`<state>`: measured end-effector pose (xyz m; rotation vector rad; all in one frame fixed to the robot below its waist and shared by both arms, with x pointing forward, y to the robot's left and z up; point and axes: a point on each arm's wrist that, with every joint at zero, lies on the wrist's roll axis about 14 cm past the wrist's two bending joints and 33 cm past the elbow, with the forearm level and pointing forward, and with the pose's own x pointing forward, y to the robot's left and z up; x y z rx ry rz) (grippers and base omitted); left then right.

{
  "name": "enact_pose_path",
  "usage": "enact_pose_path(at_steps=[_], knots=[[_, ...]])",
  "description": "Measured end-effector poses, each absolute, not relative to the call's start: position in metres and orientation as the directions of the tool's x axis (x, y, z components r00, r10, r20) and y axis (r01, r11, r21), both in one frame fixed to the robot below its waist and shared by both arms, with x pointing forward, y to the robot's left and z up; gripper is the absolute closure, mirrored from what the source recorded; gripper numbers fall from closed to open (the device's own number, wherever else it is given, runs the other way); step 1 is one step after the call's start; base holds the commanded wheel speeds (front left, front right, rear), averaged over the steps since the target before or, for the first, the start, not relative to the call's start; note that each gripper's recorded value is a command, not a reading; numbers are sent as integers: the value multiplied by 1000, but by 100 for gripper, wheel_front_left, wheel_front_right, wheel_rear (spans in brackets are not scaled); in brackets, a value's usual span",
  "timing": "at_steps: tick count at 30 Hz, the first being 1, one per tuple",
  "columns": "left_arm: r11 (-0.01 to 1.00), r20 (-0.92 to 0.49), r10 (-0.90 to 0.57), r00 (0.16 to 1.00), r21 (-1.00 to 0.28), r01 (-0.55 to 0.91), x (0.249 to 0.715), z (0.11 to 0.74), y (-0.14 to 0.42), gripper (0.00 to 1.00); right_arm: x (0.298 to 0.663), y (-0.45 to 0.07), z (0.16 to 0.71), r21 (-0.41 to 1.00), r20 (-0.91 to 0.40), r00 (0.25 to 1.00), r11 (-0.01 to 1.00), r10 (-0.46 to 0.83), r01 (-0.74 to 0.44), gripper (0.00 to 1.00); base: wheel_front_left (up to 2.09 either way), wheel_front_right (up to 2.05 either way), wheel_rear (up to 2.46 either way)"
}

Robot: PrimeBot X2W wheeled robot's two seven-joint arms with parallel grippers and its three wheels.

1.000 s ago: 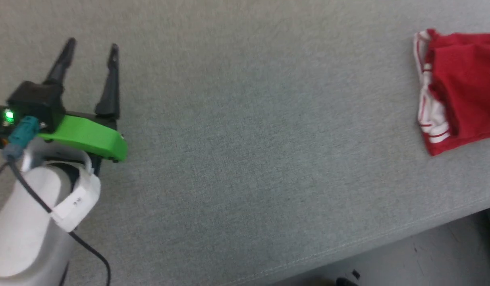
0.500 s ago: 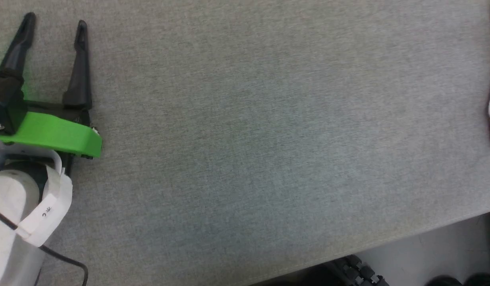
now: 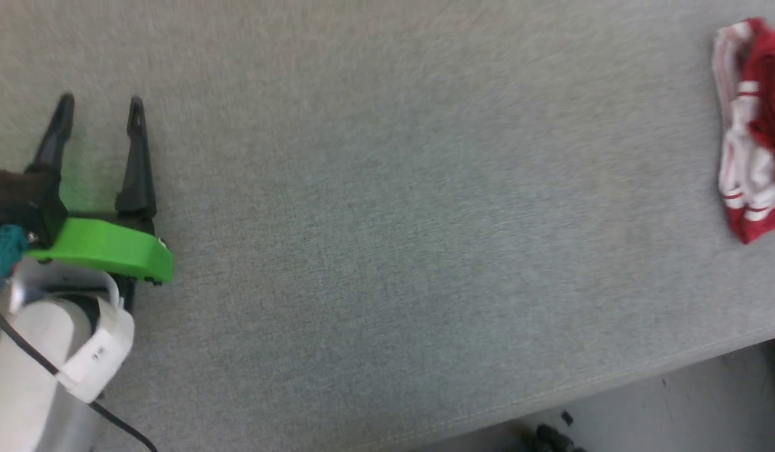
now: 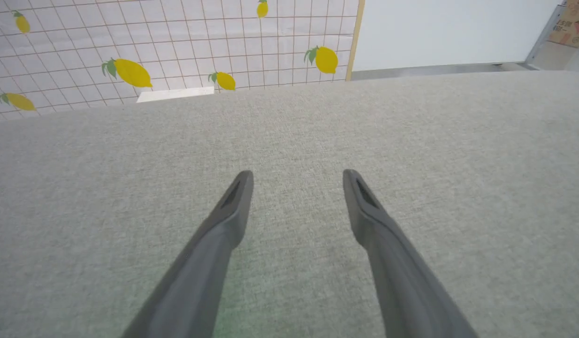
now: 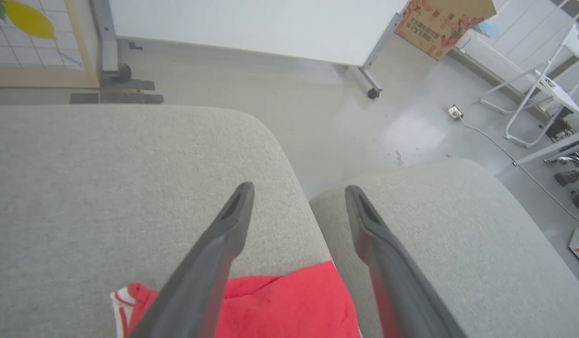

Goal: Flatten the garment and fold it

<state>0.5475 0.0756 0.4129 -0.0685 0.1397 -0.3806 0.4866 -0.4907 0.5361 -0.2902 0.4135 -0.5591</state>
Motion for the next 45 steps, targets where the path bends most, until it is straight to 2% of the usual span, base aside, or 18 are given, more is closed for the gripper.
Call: enact_pose_path(at_steps=[4, 8, 14, 18, 23, 32, 38, 45], knots=[[934, -74, -346, 935, -122, 336, 537, 437, 78, 0, 499, -447, 587, -299, -121, 894, 874, -432, 382, 0, 0, 0, 0], [941, -18, -317, 948, -135, 312, 525, 463, 83, 0, 493, -403, 625, -216, 57, 951, 927, -303, 308, 0, 0, 0, 0], [948, 64, -277, 959, -145, 284, 507, 503, 94, 0, 465, -349, 659, -56, 291, 935, 972, -201, 227, 0, 0, 0, 0], [958, 114, -239, 964, -132, 253, 494, 528, 109, 0, 449, -314, 657, 34, 364, 917, 986, -166, 165, 0, 0, 0, 0], [974, 145, -171, 974, -121, 190, 477, 545, 136, 0, 442, -273, 633, 109, 360, 924, 990, -128, 95, 0, 0, 0, 0], [990, 163, -42, 986, -125, 63, 441, 557, 184, 0, 424, -224, 583, 165, 275, 959, 986, -61, 16, 0, 0, 0, 0], [991, 149, 15, 989, -134, 5, 420, 554, 205, 0, 414, -203, 563, 147, 227, 974, 989, -11, -23, 0, 0, 0, 0], [994, 96, 13, 995, -107, -3, 409, 540, 209, 0, 411, -187, 548, 117, 183, 983, 992, 35, -57, 0, 0, 0, 0]])
